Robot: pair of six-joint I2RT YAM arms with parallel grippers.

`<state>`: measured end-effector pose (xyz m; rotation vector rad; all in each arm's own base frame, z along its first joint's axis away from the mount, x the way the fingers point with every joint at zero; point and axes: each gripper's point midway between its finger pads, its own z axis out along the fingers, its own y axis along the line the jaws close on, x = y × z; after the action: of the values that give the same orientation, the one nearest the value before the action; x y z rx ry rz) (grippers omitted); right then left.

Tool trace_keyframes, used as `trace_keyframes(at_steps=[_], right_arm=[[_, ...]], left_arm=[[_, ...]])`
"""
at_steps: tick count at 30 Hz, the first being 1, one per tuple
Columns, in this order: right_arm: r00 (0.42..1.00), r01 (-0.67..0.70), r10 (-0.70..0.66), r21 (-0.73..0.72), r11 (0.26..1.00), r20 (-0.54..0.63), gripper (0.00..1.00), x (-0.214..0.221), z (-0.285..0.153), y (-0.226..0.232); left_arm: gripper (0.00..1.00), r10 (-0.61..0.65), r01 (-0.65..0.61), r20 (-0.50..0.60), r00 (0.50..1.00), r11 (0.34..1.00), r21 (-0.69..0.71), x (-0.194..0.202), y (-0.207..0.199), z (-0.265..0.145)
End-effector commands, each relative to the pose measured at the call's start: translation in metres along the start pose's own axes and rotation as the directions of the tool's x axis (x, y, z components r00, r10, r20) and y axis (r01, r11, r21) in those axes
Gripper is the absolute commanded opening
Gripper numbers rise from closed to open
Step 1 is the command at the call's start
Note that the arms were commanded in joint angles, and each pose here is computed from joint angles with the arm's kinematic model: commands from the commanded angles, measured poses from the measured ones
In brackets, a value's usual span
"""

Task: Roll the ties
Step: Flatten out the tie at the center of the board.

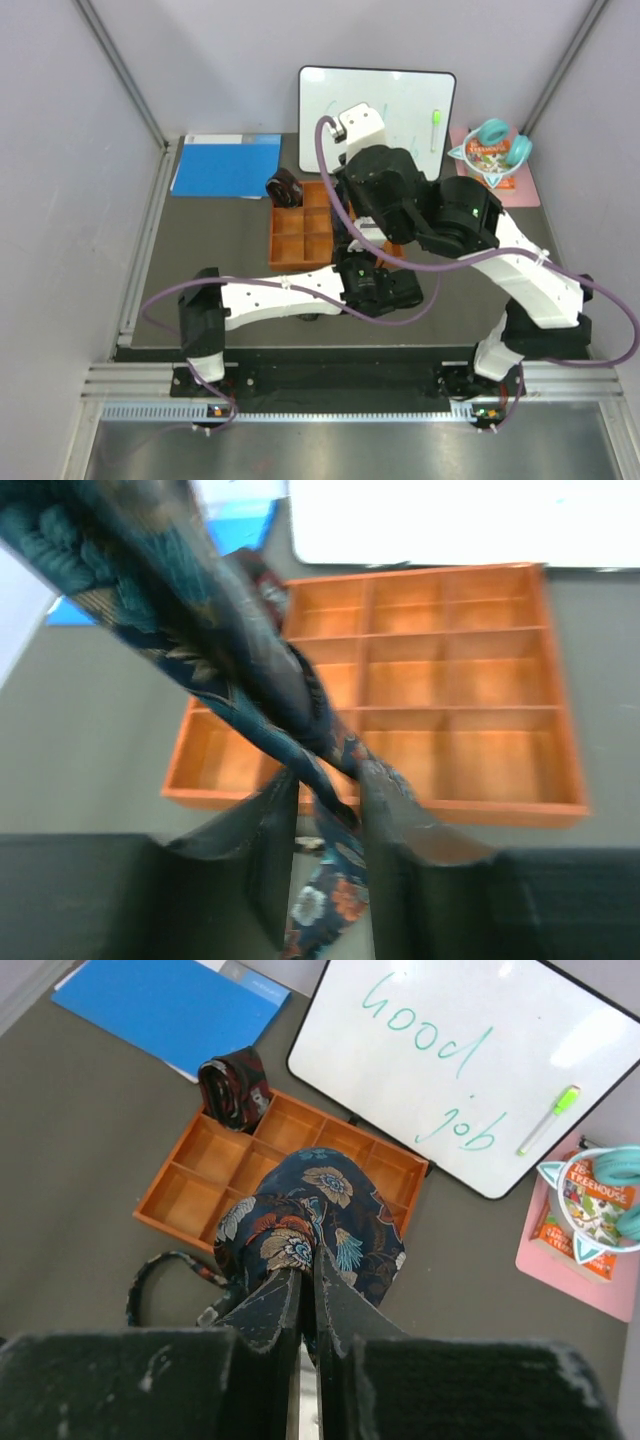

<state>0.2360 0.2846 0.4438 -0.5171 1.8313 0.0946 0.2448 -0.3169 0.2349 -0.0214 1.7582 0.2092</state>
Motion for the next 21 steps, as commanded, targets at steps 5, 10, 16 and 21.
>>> trace_keyframes(at_steps=[5,10,16,21], right_arm=[[0.979,-0.183,0.187,-0.053,0.982,0.08,0.0,-0.022,-0.044,-0.053],[0.95,-0.249,0.271,-0.15,0.957,0.157,0.0,-0.043,-0.072,-0.072],[0.904,-0.291,0.36,-0.287,0.913,0.229,0.0,-0.065,-0.111,-0.083],[0.865,-0.327,0.404,-0.275,0.904,0.299,0.0,-0.072,-0.14,-0.116]], left_arm=[[0.27,-0.002,0.007,0.057,0.998,0.996,-0.085,-0.004,0.064,0.004],[0.3,-0.039,0.039,0.006,0.999,0.999,-0.01,0.02,0.07,0.007],[0.34,-0.131,0.142,-0.099,0.986,0.983,0.115,0.044,0.069,0.018],[0.37,-0.135,0.161,-0.157,0.978,0.973,0.166,0.061,0.071,0.022]])
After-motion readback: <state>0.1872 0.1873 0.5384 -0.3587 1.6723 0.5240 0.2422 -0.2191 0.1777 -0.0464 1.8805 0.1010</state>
